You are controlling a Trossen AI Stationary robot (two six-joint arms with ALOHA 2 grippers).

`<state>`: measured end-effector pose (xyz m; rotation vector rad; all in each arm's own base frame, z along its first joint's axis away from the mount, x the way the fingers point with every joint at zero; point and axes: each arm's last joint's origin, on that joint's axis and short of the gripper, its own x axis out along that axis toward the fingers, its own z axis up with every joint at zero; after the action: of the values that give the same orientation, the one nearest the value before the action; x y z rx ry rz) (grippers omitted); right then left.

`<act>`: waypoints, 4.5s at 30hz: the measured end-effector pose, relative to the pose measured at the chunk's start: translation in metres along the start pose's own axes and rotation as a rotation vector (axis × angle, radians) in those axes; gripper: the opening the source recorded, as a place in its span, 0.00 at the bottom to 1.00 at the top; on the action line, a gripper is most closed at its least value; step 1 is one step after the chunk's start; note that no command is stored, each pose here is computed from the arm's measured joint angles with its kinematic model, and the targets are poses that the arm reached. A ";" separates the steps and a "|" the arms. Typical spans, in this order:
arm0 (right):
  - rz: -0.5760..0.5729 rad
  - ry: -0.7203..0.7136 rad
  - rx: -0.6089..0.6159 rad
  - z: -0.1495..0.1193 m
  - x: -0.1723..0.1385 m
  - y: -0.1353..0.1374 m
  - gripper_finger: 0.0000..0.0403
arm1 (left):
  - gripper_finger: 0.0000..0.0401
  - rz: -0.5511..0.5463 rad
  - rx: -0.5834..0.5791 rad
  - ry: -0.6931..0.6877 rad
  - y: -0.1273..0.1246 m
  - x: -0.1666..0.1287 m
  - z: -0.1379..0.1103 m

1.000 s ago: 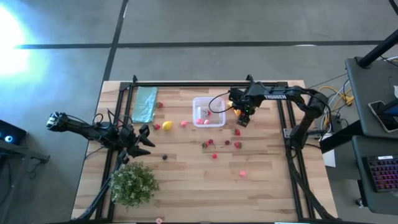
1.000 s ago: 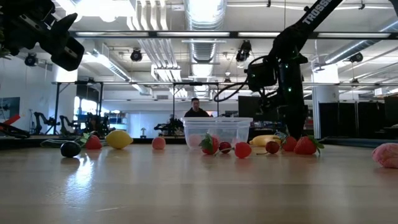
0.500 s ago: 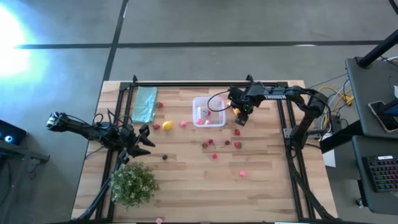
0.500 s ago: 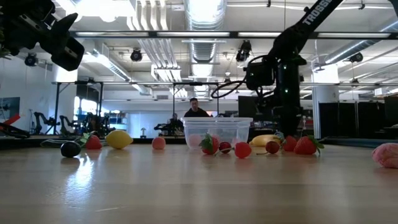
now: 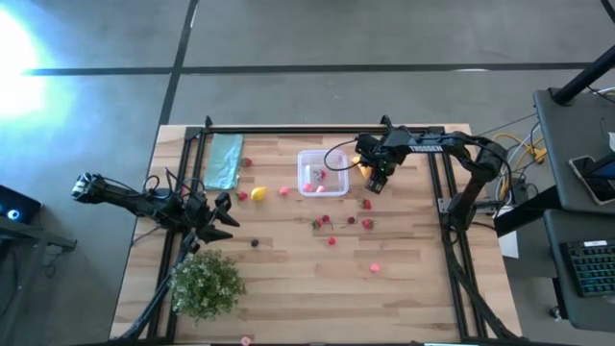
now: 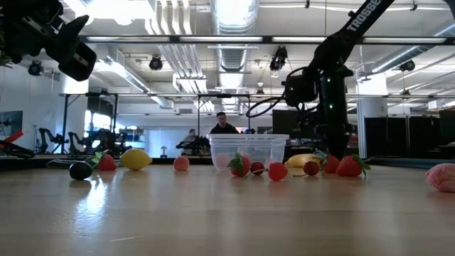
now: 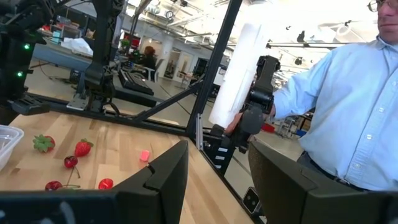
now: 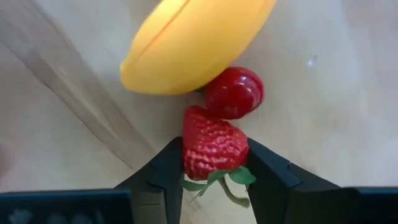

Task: Pick and placing Produce into tupperware
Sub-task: Put the red strawberry into the transparent bin, then put the red cherry into the transparent bin

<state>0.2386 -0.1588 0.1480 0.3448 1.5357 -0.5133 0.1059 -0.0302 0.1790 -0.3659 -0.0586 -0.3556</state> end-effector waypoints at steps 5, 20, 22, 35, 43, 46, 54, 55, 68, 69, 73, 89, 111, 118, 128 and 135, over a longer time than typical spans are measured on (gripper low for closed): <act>0.072 0.016 0.012 0.000 -0.027 -0.001 0.35 | 0.39 0.000 0.000 0.000 0.000 0.000 0.000; 0.330 -0.370 -0.071 0.059 -0.112 0.052 0.39 | 0.39 -0.002 0.000 0.002 0.000 0.000 0.000; 0.328 -0.375 -0.097 0.073 -0.106 0.060 0.42 | 0.39 -0.002 0.000 0.001 0.000 0.000 0.000; 0.147 -0.137 -0.070 0.084 -0.079 0.050 0.63 | 0.39 0.001 0.000 -0.002 0.000 0.000 0.000; 0.130 -0.011 -0.140 0.047 -0.084 0.008 0.60 | 0.39 0.001 0.000 0.000 0.000 0.000 0.000; 0.107 -0.022 -0.267 0.037 -0.076 0.004 0.58 | 0.39 0.001 0.000 -0.001 0.000 0.000 0.000; -0.007 0.020 -0.467 0.020 -0.044 0.002 0.58 | 0.39 0.000 0.000 0.001 0.000 0.000 0.000; -0.021 0.012 -0.477 0.020 -0.040 0.001 0.58 | 0.39 0.000 0.000 0.000 0.000 0.000 0.000; -0.015 -0.071 -0.580 0.019 -0.018 -0.004 0.58 | 0.39 -0.002 0.000 0.001 0.000 0.000 0.000; -0.009 -0.062 -0.572 0.017 -0.016 -0.004 0.58 | 0.39 -0.002 0.000 0.001 0.000 0.000 0.000; 0.002 -0.039 -0.563 0.012 -0.011 -0.003 0.58 | 0.39 -0.002 0.000 0.002 0.000 0.000 0.000; 0.004 -0.047 -0.454 0.018 -0.005 -0.002 0.47 | 0.39 0.002 0.000 0.001 0.000 0.000 0.000; 0.151 0.116 -0.448 0.019 -0.031 0.000 0.25 | 0.39 0.000 0.000 0.000 0.000 0.000 0.000; 0.260 0.014 -0.406 0.037 -0.070 0.019 0.26 | 0.39 -0.003 0.000 0.001 0.000 0.000 0.000; 0.281 -0.214 -0.357 0.079 -0.117 0.061 0.28 | 0.39 -0.002 0.000 0.001 0.000 0.000 0.000; 0.170 -0.215 -0.336 0.104 -0.106 0.076 0.42 | 0.39 0.001 0.000 0.000 0.000 0.000 0.000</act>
<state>0.3713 -0.1380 0.2472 0.1516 1.3408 -0.1481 0.1059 -0.0302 0.1789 -0.3655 -0.0581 -0.3544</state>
